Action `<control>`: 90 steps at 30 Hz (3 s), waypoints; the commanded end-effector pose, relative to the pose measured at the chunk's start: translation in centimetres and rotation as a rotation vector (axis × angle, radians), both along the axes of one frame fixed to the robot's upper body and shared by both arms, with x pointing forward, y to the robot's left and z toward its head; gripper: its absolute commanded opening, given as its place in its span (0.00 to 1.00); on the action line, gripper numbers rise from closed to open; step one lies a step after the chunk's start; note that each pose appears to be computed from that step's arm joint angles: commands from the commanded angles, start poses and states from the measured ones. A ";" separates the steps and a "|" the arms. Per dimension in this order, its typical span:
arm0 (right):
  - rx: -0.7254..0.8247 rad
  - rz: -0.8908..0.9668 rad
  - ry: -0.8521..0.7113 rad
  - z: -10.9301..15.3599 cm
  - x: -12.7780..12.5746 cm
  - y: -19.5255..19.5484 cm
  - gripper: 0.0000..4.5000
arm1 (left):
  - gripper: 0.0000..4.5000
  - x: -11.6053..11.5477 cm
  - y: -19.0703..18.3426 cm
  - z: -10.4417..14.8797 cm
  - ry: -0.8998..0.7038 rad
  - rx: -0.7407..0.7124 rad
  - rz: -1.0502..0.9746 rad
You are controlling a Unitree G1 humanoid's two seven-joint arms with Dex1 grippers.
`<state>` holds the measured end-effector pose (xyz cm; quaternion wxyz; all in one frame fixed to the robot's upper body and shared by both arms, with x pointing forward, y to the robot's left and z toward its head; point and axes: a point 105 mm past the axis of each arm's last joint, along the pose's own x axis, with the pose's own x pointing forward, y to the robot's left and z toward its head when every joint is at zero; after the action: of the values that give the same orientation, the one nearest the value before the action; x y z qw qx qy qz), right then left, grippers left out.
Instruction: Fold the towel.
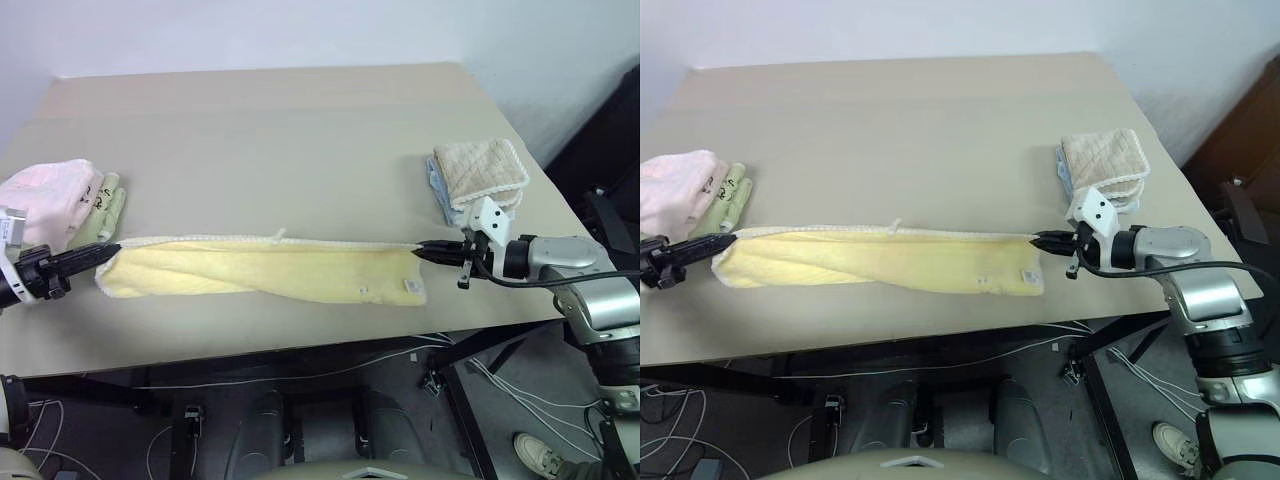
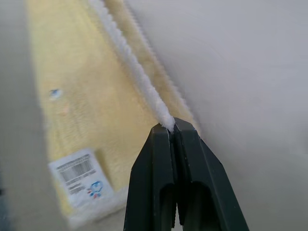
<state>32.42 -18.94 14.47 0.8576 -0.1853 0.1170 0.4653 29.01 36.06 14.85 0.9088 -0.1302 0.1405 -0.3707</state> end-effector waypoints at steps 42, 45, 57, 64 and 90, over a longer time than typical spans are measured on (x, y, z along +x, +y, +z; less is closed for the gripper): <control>0.260 -0.225 0.362 0.9 2.2 3.1 1.00 | 0.99 -1.5 0.3 2.9 -0.217 -0.012 0.018; 0.237 -0.221 0.366 0.0 2.8 3.9 1.00 | 0.99 -1.6 0.0 2.3 -0.215 0.003 0.011; 0.172 -0.115 0.293 -0.9 2.8 6.3 0.51 | 1.00 -2.2 -0.9 1.4 -0.189 0.044 -0.021; 0.156 -0.117 0.271 -1.0 2.7 5.8 0.01 | 1.00 -2.5 -1.0 1.0 -0.179 0.057 -0.020; 0.188 -0.150 0.277 -0.4 2.1 4.3 0.13 | 1.00 -2.6 -1.6 1.0 -0.139 0.039 -0.042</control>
<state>34.38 -15.01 13.14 0.8808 -0.0254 0.2183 0.4194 26.37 34.41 14.72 0.9087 -0.1037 0.1000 -0.3919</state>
